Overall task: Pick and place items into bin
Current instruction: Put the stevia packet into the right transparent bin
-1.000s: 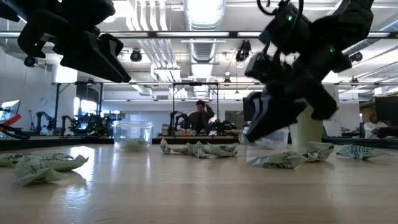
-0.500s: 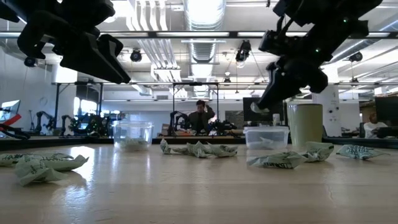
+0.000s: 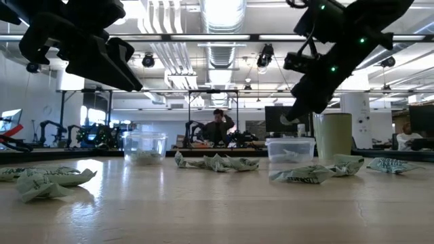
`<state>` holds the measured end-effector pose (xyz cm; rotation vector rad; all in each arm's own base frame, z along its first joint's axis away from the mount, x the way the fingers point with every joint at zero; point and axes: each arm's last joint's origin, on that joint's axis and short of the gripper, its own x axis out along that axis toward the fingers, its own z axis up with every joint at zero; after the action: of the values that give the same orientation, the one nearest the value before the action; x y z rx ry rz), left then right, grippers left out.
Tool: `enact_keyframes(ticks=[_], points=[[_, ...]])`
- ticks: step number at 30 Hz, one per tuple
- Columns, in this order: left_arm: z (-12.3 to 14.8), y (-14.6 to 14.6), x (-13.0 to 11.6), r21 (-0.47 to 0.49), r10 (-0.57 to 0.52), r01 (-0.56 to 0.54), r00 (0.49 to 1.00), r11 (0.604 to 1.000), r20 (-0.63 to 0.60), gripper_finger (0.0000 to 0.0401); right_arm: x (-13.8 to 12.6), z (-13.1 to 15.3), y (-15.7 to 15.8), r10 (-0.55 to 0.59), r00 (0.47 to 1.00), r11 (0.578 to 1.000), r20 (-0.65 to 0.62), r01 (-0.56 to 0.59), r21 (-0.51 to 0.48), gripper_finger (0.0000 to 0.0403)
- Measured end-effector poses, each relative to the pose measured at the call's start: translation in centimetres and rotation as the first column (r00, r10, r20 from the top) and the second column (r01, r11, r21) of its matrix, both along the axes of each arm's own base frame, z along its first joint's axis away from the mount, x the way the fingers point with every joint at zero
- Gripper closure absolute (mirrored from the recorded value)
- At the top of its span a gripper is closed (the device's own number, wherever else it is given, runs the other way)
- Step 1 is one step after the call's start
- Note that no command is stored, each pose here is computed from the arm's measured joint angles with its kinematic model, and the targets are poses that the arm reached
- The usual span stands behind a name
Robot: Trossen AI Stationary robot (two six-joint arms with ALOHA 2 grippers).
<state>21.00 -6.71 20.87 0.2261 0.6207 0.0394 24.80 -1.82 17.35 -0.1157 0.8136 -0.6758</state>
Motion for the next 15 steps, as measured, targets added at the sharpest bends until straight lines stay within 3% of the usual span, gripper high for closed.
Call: enact_keyframes(ticks=[9, 15], points=[[0.01, 0.0, 0.01, 0.0, 0.0, 0.0, 1.0, 1.0, 0.001, 0.0289, -0.51, -0.68, -0.8, -0.057, 0.998, 0.998, -0.001, 0.057, 0.019, 0.0392], [0.02, 0.0, 0.01, -0.001, 0.0, 0.0, 1.0, 1.0, 0.002, 0.0289, -0.62, -0.86, -0.79, -0.054, 0.999, 0.998, -0.008, 0.054, 0.024, 0.0349]])
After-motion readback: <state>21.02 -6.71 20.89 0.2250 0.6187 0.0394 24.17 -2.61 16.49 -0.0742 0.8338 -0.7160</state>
